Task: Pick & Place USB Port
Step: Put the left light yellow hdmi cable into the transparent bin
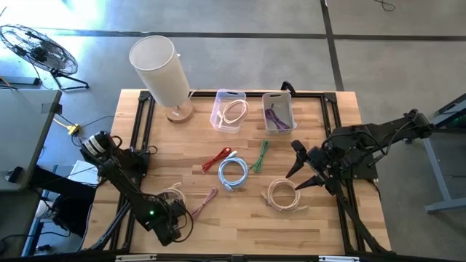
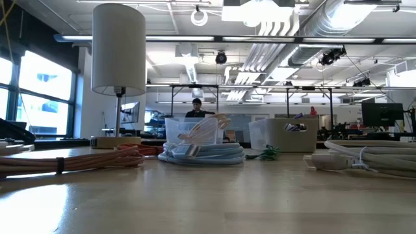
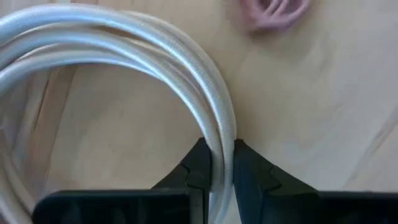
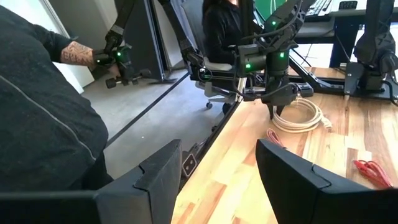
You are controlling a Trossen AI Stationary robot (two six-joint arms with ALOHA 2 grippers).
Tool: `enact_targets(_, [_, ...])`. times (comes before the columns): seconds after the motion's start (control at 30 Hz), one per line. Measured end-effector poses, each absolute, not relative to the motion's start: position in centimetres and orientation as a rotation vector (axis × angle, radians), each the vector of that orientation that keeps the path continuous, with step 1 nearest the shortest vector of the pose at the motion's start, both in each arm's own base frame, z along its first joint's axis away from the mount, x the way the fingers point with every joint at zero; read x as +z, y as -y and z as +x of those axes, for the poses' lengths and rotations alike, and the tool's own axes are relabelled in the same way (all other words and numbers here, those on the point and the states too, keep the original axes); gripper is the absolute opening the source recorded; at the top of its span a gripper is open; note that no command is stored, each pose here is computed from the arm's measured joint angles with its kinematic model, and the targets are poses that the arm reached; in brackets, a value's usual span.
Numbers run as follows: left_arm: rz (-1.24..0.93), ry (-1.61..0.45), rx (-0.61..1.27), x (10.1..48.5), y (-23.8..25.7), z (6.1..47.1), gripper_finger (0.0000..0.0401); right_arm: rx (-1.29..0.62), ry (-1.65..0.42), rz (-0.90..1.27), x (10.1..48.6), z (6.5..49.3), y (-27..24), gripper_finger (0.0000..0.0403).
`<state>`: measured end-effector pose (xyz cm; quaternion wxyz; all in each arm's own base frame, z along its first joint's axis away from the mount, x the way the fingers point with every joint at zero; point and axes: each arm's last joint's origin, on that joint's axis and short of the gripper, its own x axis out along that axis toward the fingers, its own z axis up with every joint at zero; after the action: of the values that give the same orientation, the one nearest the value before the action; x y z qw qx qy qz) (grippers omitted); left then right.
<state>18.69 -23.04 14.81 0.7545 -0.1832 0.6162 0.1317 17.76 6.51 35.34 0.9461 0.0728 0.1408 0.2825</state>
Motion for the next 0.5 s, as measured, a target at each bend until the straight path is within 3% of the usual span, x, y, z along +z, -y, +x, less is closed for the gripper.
enact_targets(0.2, [-0.366, -1.053, 0.372, 19.7, 22.2, 20.8, 0.0037, 0.592, -0.290, 0.154, 35.3, 17.7, -6.6, 0.0199])
enact_targets(0.5, [0.077, -0.649, 0.496, 31.5, 17.6, 25.2, 0.0035, 0.694, -0.300, 0.183, 35.4, 17.4, -6.8, 0.0199])
